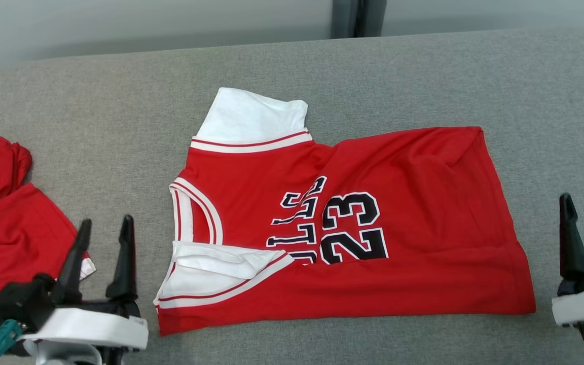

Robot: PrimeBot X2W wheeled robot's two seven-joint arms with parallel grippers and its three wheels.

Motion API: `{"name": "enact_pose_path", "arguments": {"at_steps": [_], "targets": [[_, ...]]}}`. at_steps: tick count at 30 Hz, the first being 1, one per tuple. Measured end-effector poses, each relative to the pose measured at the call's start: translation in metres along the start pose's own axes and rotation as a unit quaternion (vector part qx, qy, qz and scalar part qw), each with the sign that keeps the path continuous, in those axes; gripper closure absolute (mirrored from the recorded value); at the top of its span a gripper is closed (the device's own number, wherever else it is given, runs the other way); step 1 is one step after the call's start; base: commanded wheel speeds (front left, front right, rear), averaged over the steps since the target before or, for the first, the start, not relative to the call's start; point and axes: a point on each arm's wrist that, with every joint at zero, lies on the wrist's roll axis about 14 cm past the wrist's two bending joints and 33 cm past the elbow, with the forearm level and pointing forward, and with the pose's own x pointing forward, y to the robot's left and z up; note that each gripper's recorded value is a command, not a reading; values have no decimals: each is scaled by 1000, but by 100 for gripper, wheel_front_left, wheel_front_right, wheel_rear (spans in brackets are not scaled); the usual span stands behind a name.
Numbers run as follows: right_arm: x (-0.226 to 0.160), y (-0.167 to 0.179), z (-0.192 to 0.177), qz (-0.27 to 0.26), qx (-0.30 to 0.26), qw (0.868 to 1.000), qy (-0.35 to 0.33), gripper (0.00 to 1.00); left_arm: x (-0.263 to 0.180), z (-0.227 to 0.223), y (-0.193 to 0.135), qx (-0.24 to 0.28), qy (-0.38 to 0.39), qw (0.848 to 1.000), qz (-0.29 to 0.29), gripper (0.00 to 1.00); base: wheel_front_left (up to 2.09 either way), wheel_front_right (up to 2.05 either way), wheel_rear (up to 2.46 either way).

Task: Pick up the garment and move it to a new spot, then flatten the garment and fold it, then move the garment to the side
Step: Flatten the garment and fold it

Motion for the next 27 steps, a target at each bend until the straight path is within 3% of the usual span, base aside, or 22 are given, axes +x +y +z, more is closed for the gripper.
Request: {"name": "enact_pose_path", "arguments": {"at_steps": [6,20,27], "targets": [[8,27,34,35,-19,997,-58,0,11,36,-2,47,-63,997,-2,0,0,0,0],[9,36,25,43,-9,998,-47,0,11,44,-2,56,-79,995,4,0,0,0,0],[25,39,22,49,-8,998,-44,0,58,86,-44,70,-132,985,-83,0,0,0,0]]}}
